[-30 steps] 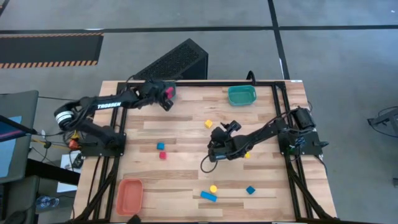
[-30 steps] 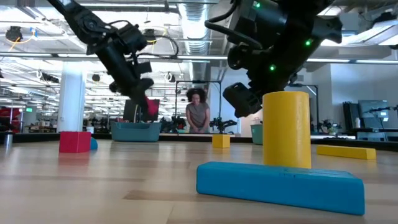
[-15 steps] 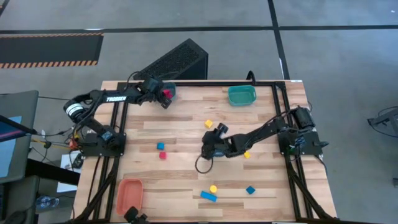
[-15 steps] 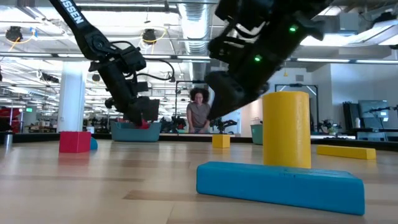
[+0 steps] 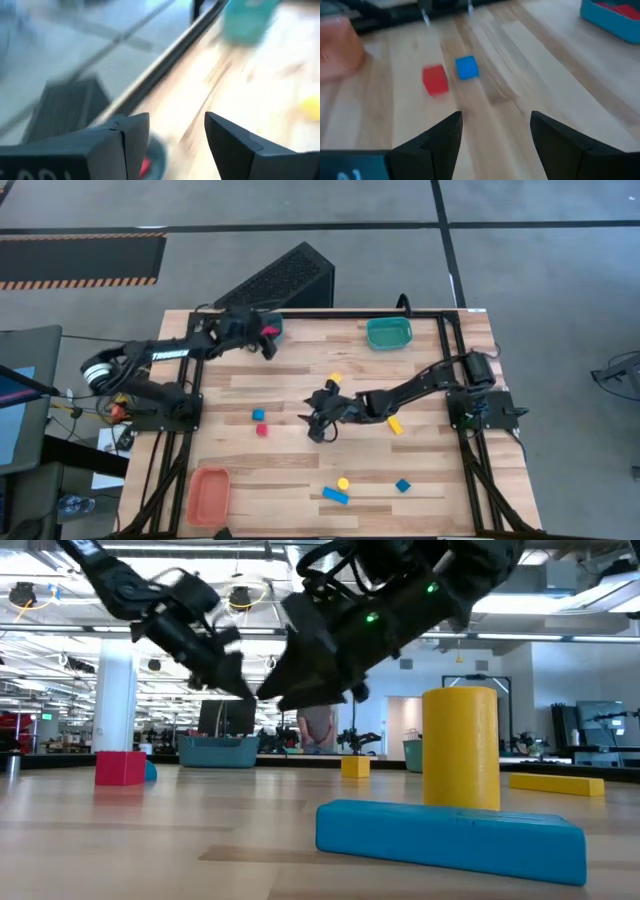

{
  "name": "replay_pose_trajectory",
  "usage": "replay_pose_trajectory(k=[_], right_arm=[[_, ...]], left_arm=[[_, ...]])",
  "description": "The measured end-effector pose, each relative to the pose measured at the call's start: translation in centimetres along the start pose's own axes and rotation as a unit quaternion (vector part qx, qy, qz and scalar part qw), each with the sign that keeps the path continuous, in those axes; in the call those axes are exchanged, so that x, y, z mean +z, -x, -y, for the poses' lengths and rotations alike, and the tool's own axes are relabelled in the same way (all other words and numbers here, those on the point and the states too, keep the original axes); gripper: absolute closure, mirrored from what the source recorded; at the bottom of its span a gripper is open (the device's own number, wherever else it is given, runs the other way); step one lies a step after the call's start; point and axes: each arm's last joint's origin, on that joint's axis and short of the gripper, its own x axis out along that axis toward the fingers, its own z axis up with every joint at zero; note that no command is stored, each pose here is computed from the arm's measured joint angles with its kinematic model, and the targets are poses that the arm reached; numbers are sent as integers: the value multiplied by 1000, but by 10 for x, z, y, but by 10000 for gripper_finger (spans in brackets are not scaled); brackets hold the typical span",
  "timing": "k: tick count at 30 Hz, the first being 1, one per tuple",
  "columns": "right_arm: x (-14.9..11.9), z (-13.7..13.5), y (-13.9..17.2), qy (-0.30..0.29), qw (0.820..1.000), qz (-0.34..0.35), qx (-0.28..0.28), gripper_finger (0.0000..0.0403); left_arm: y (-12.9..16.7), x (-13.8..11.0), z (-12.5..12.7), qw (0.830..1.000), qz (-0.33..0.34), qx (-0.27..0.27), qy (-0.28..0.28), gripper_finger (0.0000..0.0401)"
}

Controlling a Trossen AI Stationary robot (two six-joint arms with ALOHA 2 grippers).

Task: Sort & place blocks by color
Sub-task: Put the red block into the blue bin

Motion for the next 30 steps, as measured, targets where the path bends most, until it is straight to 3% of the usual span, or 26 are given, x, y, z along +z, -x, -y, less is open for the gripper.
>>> replay_pose_trajectory(k=[4,10,14,22,30], right_arm=[[-7,-1,-20,-20,1000,-2,8,145],[8,-21,-59,-11,999,21,28,145],[5,-32,-86,-3,999,-19,37,143],[6,-53,-119,22,998,-49,36,142],[8,-58,-122,70,994,-54,63,142]], left_arm=[[17,3,10,997,55,-37,-38,218],[45,15,19,990,98,-74,-71,218],[71,25,27,981,143,-98,-89,218],[116,37,33,960,225,-97,-138,218],[123,32,31,965,207,-81,-136,218]])
